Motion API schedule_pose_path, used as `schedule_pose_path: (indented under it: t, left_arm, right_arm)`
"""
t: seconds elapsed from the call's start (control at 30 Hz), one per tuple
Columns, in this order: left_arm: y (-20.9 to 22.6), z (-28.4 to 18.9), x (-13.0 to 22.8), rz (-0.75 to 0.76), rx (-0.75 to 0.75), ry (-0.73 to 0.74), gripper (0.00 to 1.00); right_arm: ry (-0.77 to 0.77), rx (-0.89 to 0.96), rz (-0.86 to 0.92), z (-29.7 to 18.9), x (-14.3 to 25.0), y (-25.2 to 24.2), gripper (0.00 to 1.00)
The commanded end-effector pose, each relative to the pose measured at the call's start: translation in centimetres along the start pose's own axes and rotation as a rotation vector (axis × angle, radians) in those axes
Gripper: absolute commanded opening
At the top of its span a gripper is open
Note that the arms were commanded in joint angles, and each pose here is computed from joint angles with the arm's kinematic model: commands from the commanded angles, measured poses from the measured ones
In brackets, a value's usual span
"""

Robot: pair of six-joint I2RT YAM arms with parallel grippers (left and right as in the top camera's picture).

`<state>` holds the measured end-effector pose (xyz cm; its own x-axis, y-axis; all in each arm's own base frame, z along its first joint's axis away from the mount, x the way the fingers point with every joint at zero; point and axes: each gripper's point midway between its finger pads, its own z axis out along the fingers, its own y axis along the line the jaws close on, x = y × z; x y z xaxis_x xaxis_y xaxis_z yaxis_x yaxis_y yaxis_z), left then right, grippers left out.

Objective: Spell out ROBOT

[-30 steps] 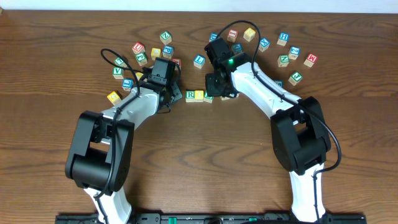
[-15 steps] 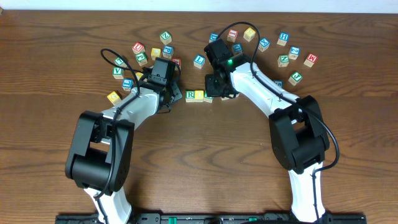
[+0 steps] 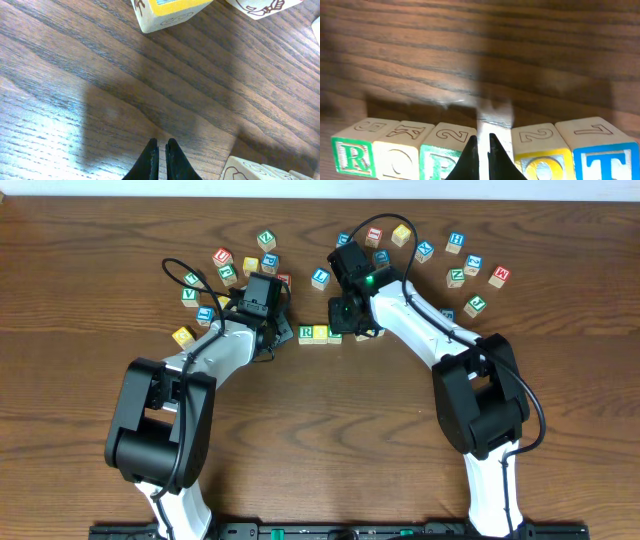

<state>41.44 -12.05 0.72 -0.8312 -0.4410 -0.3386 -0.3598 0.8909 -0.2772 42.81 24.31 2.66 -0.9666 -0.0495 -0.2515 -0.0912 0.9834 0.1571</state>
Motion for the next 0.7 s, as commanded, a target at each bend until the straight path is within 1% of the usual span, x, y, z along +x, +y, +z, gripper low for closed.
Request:
schedule_pose_path:
  t: [0.0,0.67]
  left_arm:
    - [0.26,-0.76,-0.56,-0.001,-0.01,-0.027,0.07]
    - [0.26,-0.76,-0.56,-0.001,-0.01,-0.027,0.07]
  right_arm:
    - [0.022,-0.009,-0.023,0.61,0.73,0.35,0.04]
    - [0.03,-0.008,-0.032,0.6,0.89,0.27,0.03]
